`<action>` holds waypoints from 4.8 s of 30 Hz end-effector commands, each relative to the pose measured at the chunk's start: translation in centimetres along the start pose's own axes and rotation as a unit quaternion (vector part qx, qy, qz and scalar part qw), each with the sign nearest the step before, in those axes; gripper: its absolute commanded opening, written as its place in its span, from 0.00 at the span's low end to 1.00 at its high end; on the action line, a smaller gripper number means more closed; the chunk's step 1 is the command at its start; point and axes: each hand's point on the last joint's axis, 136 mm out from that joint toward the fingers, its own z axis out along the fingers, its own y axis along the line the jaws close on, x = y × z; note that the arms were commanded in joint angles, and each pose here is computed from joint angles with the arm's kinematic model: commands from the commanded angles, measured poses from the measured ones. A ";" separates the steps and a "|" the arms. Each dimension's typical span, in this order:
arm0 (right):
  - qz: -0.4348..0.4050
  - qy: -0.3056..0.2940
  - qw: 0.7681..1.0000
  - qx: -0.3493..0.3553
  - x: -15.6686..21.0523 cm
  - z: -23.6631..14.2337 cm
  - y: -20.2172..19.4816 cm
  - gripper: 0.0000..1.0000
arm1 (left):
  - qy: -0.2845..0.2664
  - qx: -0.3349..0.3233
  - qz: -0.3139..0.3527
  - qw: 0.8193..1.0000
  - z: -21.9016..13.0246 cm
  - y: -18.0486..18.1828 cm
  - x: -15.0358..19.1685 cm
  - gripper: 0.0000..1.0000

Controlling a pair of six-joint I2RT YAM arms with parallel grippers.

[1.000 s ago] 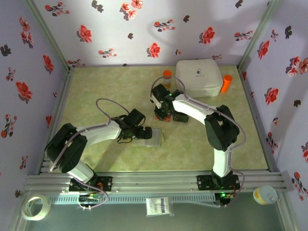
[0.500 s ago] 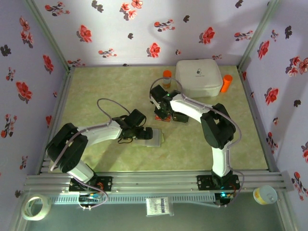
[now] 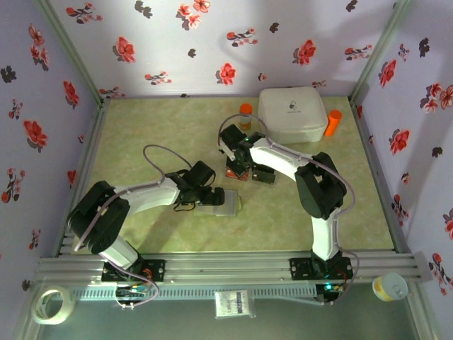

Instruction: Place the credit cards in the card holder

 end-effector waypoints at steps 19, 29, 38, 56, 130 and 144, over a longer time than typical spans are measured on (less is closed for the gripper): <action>-0.027 0.010 0.999 -0.037 -0.1 0.6 1.6 0.27 | 0.008 -0.004 0.006 1.000 0.4 -0.3 0.4 1.00; -0.036 -0.003 0.999 -0.039 -0.5 -0.6 1.6 0.05 | 0.008 -0.004 0.005 1.000 0.5 -0.2 0.5 1.00; -0.048 -0.022 0.997 -0.060 -1.3 -2.5 2.0 0.00 | 0.007 -0.001 0.004 1.000 0.5 -0.5 0.4 1.00; -0.003 -0.092 0.992 -0.085 -2.4 -9.4 2.0 0.00 | -0.014 0.015 0.005 1.000 -1.4 -1.5 -1.1 1.00; 0.424 -0.138 0.862 -0.241 5.1 -2.5 10.9 0.00 | 0.012 -0.168 0.025 0.985 -0.9 9.3 2.1 1.00; 0.427 -0.185 0.832 -0.301 3.0 -4.7 11.6 0.00 | 0.012 -0.166 0.020 0.986 -1.3 9.7 2.6 1.00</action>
